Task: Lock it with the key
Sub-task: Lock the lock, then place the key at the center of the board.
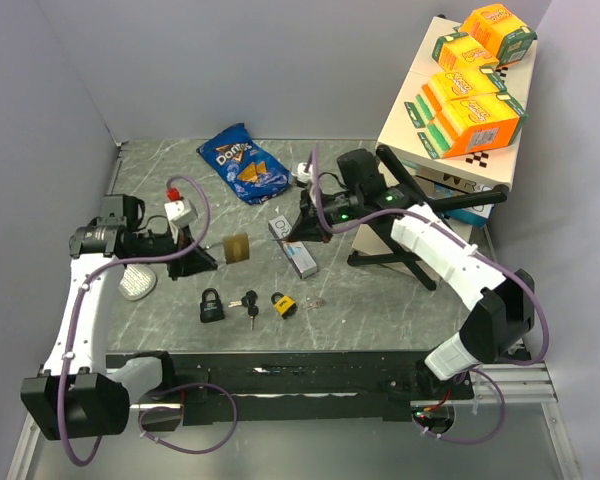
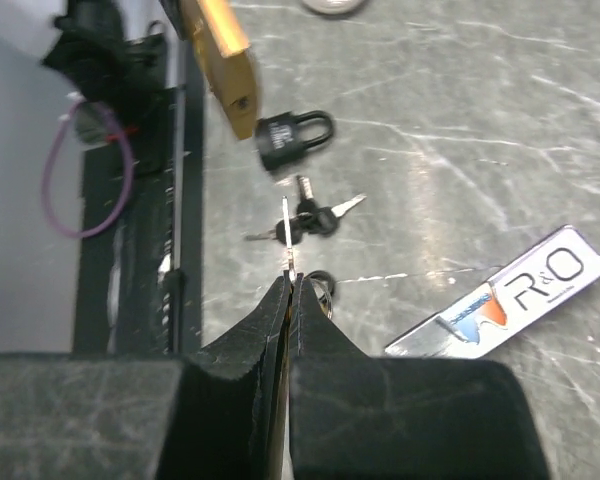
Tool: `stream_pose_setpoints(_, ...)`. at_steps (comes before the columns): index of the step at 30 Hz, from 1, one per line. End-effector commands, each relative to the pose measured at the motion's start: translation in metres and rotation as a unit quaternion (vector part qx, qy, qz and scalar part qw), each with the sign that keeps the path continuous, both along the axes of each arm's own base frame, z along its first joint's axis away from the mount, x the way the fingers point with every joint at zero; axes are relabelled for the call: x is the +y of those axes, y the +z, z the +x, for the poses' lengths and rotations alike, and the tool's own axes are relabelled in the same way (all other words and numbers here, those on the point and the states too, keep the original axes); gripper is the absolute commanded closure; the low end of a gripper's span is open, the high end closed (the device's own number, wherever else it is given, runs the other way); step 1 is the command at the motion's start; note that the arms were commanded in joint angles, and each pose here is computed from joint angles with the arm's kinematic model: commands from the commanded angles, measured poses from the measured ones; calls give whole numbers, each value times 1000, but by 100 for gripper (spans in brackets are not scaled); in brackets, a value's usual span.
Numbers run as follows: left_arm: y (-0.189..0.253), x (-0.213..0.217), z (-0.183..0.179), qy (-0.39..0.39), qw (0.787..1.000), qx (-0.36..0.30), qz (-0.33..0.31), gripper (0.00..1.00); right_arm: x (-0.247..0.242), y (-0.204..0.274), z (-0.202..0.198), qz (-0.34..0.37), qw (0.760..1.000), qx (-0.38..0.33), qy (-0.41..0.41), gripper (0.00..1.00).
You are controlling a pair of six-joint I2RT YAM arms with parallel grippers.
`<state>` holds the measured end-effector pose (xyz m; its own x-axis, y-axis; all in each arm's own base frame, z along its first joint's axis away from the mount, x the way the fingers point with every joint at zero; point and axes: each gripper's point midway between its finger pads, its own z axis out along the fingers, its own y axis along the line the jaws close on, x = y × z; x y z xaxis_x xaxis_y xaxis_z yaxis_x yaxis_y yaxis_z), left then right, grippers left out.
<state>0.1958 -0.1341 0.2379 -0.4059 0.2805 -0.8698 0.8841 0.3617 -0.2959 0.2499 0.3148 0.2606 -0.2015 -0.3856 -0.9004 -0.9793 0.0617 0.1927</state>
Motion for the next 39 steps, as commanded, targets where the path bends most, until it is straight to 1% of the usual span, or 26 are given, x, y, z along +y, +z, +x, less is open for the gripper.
stream_pose_setpoints(1, 23, 10, 34, 72, 996, -4, -58, 99, 34, -18, 25, -9, 998, -3, -64, 100)
stream_pose_setpoints(2, 23, 18, 47, 98, 993, -20, -59, 99, 39, -34, 33, -23, 996, 7, -82, 100)
stream_pose_setpoints(3, 21, 24, 51, 131, 990, 3, -61, 99, 51, -36, 30, -19, 996, 17, -83, 100)
stream_pose_setpoints(5, 18, 37, 61, 174, 983, 3, -61, 99, 64, -55, 35, -31, 994, 29, -98, 100)
stream_pose_setpoints(7, 11, 49, 66, 215, 974, 27, -63, 99, 80, -63, 32, -32, 994, 36, -97, 100)
stream_pose_setpoints(8, 8, 53, 68, 225, 972, 35, -63, 99, 85, -78, 35, -42, 993, 45, -102, 100)
stream_pose_setpoints(10, 1, 61, 70, 246, 966, 48, -60, 99, 97, -88, 35, -39, 992, 58, -101, 100)
stream_pose_setpoints(11, 0, 63, 71, 255, 963, 58, -64, 99, 103, -101, 39, -46, 991, 70, -102, 100)
stream_pose_setpoints(14, -4, 73, 72, 282, 955, 61, -69, 99, 116, -121, 48, -57, 988, 89, -110, 100)
stream_pose_setpoints(19, -5, 82, 71, 306, 949, 47, -64, 99, 123, -152, 65, -75, 984, 93, -132, 100)
stream_pose_setpoints(23, -10, 83, 70, 299, 952, 44, -47, 99, 125, -174, 72, -93, 981, 99, -136, 100)
stream_pose_setpoints(29, -15, 85, 67, 292, 955, 42, -34, 99, 133, -193, 81, -103, 979, 106, -143, 100)
stream_pose_setpoints(34, -18, 87, 65, 291, 956, 43, -22, 99, 136, -202, 90, -108, 977, 101, -153, 91)
stream_pose_setpoints(37, -24, 86, 61, 281, 958, 51, -14, 99, 139, -204, 91, -108, 977, 105, -149, 83)
stream_pose_setpoints(38, -26, 86, 60, 274, 961, 46, -8, 99, 141, -203, 90, -106, 978, 105, -145, 72)
stream_pose_setpoints(39, -28, 85, 57, 271, 961, 53, -7, 99, 142, -203, 90, -105, 979, 106, -141, 64)
